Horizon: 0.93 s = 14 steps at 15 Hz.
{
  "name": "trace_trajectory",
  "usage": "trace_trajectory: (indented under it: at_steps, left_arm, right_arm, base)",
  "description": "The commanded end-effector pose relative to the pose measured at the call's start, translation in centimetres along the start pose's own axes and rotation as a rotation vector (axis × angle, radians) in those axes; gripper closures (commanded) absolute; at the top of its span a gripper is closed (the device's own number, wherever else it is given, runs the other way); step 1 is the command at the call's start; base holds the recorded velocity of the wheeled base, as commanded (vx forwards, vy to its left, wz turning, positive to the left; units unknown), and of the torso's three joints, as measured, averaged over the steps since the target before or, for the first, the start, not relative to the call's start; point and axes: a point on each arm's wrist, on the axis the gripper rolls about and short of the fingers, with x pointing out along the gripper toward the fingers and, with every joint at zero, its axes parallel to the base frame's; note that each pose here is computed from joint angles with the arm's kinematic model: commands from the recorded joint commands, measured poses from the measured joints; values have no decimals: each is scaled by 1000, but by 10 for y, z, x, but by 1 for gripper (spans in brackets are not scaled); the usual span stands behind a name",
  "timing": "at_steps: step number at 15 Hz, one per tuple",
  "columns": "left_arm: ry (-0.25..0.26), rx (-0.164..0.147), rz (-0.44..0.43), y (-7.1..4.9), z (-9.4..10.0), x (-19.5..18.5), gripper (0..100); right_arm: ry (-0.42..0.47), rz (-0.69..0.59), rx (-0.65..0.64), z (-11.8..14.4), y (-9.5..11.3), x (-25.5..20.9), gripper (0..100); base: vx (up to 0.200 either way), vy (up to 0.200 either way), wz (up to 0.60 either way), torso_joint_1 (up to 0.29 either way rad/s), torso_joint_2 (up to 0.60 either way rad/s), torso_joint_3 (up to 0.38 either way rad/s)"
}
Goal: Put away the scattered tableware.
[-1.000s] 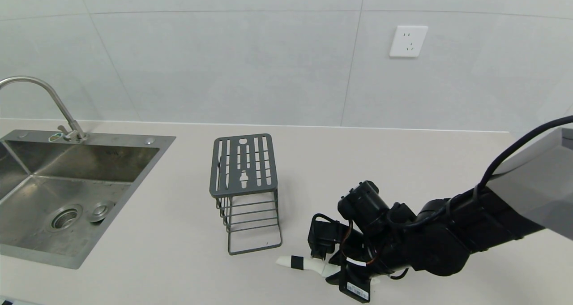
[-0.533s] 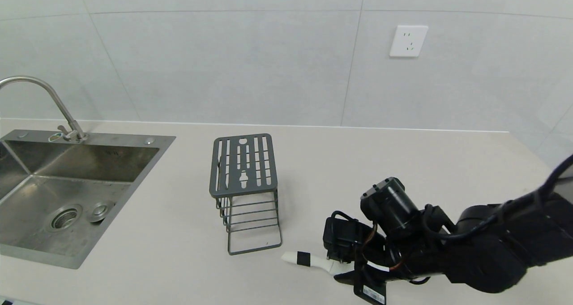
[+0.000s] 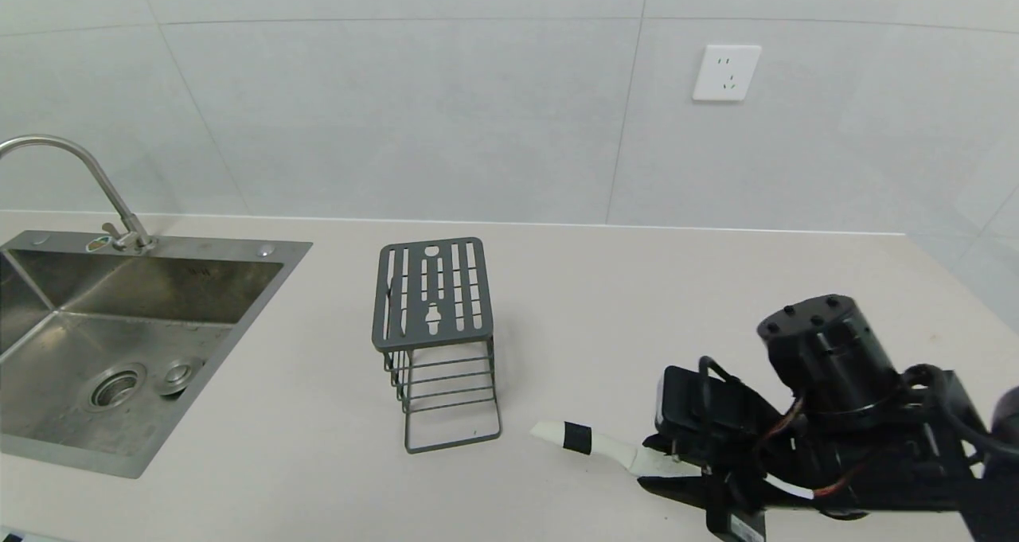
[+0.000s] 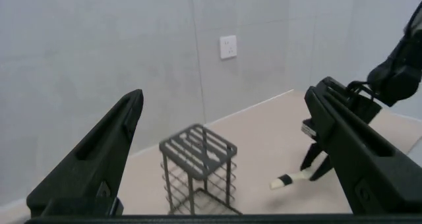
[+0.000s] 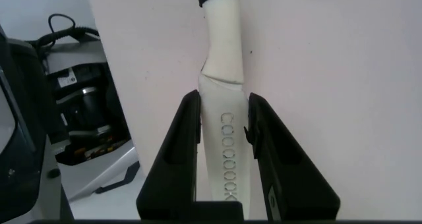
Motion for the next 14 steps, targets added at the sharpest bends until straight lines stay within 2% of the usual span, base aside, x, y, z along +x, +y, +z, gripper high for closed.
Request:
trace_trajectory:
  at_steps: [1, 4, 5, 8, 9, 10, 13, 14]
  left_arm:
    - [22, -5, -134, 36, -11, 58, 0]
    - [-31, -28, -234, 37, -16, 83, 0]
    - [-25, -39, -252, 38, -21, 89, 0]
    - [16, -134, -368, 28, -42, 109, 0]
    - [23, -144, -389, 27, -46, 113, 0]
    - [30, -163, -452, 24, -58, 126, 0]
    - [-14, -155, -500, 22, -76, 148, 0]
    - [-34, -159, -521, 18, -85, 156, 0]
  right_arm:
    - [-114, -47, -17, 1, 4, -32, 100]
    - [-199, -73, -34, 6, 4, -47, 100]
    - [-215, -84, -37, 6, 4, -52, 100]
    - [-294, -87, -57, 15, 3, -65, 100]
    - [-341, -106, -65, 21, -2, -68, 100]
    - [-407, -127, -77, 24, -10, -72, 100]
    - [-476, -152, -87, 24, -20, -77, 100]
    - [-510, -165, -91, 25, -27, -80, 100]
  base:
    - [0, 0, 0, 0, 0, 0]
    - [0, 0, 0, 0, 0, 0]
    - [0, 0, 0, 0, 0, 0]
    - [0, 0, 0, 0, 0, 0]
    - [0, 0, 0, 0, 0, 0]
    - [0, 0, 0, 0, 0, 0]
    - [0, 0, 0, 0, 0, 0]
    - [0, 0, 0, 0, 0, 0]
